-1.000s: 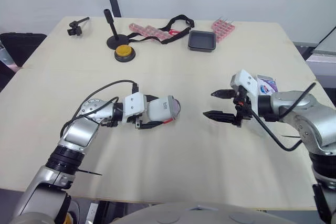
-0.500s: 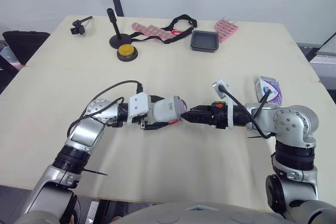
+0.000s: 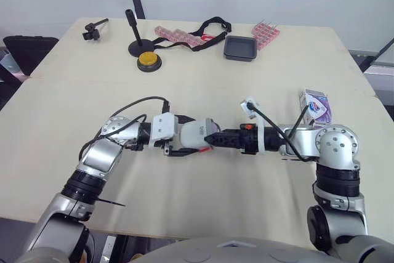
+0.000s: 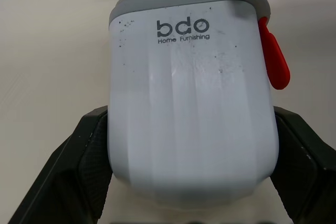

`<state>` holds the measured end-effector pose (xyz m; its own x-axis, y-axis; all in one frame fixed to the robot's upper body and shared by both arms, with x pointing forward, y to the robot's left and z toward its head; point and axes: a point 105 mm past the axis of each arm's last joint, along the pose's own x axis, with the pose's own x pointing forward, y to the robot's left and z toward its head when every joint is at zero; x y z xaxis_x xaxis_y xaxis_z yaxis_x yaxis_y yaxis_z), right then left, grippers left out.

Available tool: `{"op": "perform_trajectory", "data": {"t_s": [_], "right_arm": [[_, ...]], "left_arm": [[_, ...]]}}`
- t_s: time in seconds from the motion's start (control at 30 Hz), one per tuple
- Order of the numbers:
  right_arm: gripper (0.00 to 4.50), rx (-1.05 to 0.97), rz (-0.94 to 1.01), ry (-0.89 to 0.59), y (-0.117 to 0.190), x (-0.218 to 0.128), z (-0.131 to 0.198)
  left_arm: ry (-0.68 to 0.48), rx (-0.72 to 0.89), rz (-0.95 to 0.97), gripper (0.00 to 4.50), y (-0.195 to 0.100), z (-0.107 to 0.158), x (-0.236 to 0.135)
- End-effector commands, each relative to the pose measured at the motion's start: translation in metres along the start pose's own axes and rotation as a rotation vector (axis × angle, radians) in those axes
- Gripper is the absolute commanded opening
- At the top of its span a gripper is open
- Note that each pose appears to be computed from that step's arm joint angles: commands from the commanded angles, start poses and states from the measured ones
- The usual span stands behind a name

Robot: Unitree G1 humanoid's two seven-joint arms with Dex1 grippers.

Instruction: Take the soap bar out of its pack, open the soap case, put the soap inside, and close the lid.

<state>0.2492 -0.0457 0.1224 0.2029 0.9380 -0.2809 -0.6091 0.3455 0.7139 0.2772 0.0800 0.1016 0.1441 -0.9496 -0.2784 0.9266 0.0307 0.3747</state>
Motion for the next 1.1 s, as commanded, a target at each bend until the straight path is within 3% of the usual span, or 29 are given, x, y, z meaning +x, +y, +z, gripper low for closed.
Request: {"op": "perform_trajectory", "data": {"t_s": [0.03, 0.4, 1.07, 1.1], "right_arm": [[4.49, -0.005, 0.061, 0.001, 0.011, -0.006, -0.002], [4.49, 0.084, 0.095, -0.007, 0.011, 0.008, -0.004], [4.49, 0.149, 0.148, -0.043, 0.013, 0.015, 0.006], [4.23, 0.152, 0.144, -0.032, 0.013, 0.015, 0.003]], "left_arm": [[-0.007, 0.051, 0.012, 3.48, 0.007, 0.007, -0.005], [-0.054, 0.071, -0.002, 3.48, 0.006, 0.020, -0.001], [-0.051, 0.064, -0.001, 3.48, 0.004, 0.020, -0.003], [-0.051, 0.064, -0.001, 3.48, 0.004, 0.021, -0.003]]}}
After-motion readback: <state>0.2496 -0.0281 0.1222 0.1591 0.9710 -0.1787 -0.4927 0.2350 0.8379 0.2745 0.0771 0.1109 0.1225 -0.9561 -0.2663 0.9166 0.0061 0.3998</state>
